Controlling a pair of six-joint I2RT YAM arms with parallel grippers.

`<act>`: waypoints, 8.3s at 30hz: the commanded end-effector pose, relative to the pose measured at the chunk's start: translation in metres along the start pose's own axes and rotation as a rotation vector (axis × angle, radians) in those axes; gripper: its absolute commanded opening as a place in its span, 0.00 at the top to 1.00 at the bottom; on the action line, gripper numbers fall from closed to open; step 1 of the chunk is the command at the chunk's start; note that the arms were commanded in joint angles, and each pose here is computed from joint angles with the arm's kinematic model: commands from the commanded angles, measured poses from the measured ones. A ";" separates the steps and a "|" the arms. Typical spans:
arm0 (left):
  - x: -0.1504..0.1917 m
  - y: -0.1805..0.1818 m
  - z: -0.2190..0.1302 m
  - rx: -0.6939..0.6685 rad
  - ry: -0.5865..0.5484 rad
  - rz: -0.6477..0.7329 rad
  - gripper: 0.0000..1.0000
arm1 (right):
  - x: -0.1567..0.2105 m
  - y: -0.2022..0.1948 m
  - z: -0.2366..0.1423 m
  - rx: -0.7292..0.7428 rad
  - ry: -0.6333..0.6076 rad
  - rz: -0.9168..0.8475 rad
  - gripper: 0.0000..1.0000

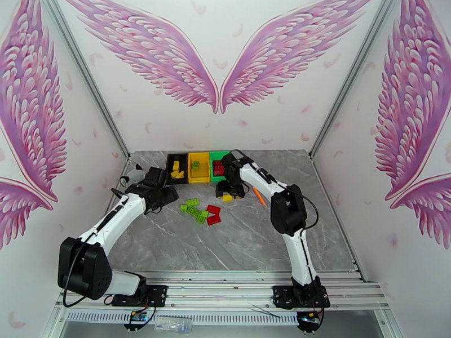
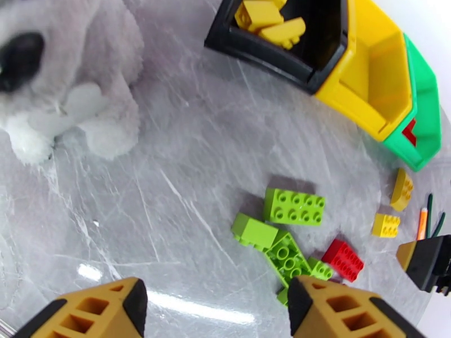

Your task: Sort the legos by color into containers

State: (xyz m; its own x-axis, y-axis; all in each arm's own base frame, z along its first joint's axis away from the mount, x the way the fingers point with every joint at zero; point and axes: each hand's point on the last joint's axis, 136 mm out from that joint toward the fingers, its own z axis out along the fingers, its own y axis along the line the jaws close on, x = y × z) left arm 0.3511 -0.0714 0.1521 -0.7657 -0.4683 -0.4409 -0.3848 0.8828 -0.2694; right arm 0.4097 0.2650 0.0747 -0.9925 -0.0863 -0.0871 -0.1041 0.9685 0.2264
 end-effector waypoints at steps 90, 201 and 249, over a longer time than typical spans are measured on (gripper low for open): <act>-0.126 -0.083 0.031 0.438 -0.002 -0.409 0.36 | -0.163 0.226 -0.043 -1.306 -0.211 0.247 0.10; 0.104 -0.276 0.167 -0.013 0.080 0.629 0.40 | 0.153 -0.097 -0.132 -0.162 -0.152 0.402 0.12; 0.050 -0.283 0.025 0.342 -0.019 0.523 0.74 | 0.098 -0.059 -0.129 -0.307 -0.214 0.342 0.16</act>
State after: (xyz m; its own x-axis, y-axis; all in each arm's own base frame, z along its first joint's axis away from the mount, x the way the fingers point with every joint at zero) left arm 0.4218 -0.3737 0.1438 -0.8279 0.1133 -0.5493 0.2739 0.9363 -0.2197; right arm 0.2907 0.1506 0.1630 -0.9434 0.3139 -0.1072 0.2248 0.8427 0.4893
